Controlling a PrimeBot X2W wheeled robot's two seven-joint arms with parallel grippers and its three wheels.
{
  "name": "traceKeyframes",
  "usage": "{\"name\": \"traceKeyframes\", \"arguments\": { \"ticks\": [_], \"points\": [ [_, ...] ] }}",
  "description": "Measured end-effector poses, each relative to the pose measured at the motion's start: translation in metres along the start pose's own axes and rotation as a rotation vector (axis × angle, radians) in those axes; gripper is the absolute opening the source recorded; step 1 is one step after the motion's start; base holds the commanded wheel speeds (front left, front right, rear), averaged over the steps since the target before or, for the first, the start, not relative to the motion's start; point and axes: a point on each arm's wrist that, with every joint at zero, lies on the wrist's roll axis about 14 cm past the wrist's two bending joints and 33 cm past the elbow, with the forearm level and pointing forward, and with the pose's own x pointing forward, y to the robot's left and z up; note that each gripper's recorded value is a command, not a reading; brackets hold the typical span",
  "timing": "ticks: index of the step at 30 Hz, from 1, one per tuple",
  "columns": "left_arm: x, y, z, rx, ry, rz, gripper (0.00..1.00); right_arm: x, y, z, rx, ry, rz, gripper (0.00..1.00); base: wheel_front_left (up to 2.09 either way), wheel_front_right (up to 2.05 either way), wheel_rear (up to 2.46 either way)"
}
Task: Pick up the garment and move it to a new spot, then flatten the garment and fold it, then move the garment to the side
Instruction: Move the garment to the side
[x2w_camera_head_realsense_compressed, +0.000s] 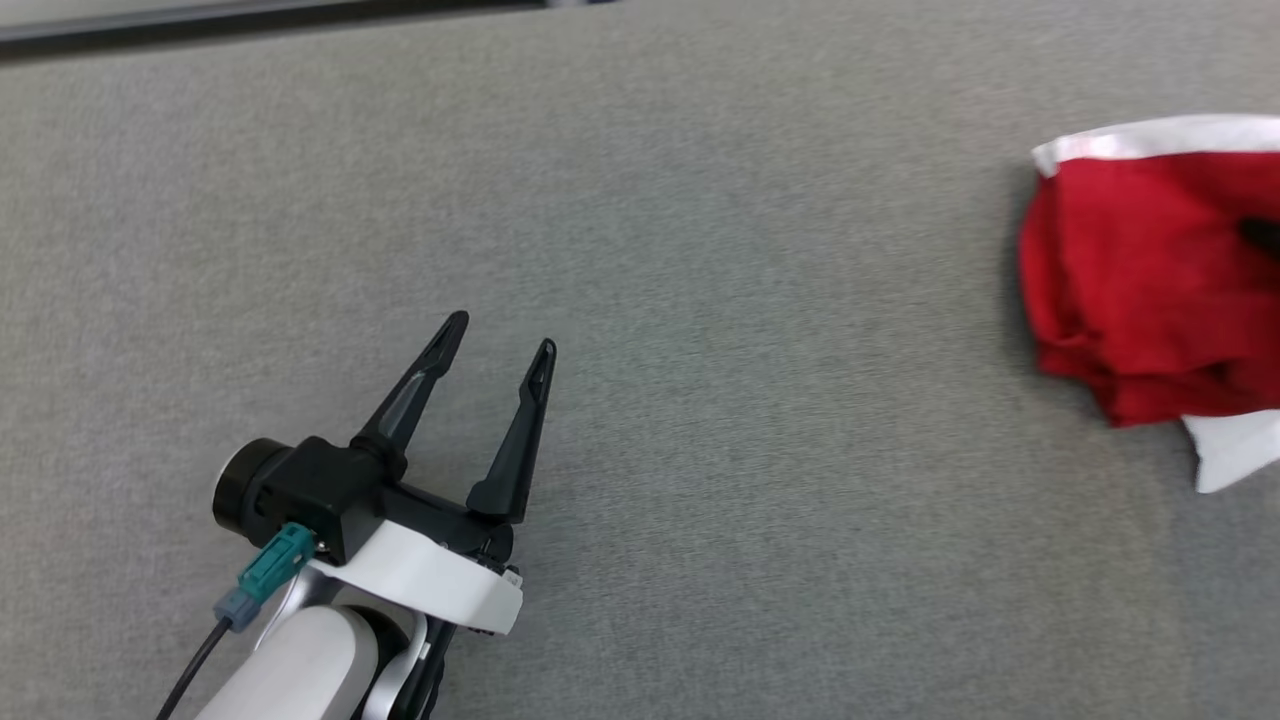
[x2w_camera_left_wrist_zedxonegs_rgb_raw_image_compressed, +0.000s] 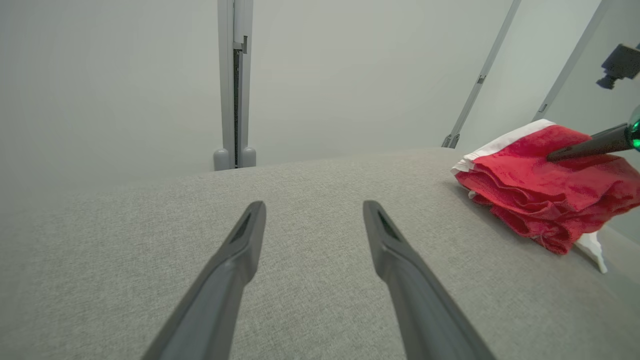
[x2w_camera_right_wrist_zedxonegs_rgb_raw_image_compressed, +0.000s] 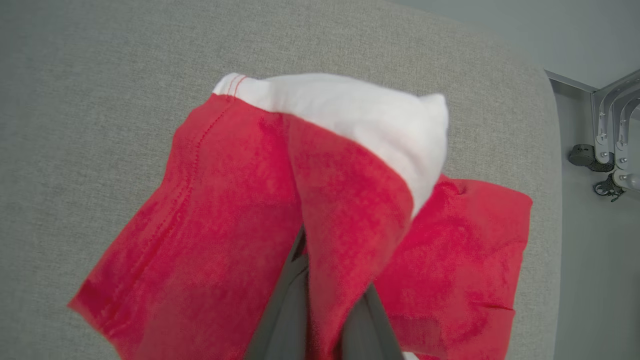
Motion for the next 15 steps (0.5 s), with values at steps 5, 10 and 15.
{"name": "traceKeyframes", "arguments": {
  "ticks": [5, 10, 15],
  "points": [
    [-0.006, 0.024, -0.01, -0.001, 0.023, 0.07, 1.0, 0.025, -0.026, -0.003, -0.059, 0.082, -0.072, 0.0, 0.0, 0.0, 0.0],
    [-0.013, 0.038, -0.016, -0.008, 0.031, 0.117, 1.0, 0.043, -0.049, 0.001, -0.093, 0.084, -0.154, 1.0, 0.0, 0.0, 0.0],
    [-0.015, 0.038, -0.008, 0.0, 0.01, 0.124, 1.0, 0.038, -0.063, 0.002, -0.097, 0.053, -0.225, 1.0, 0.0, 0.0, 0.0]
  ]
}}
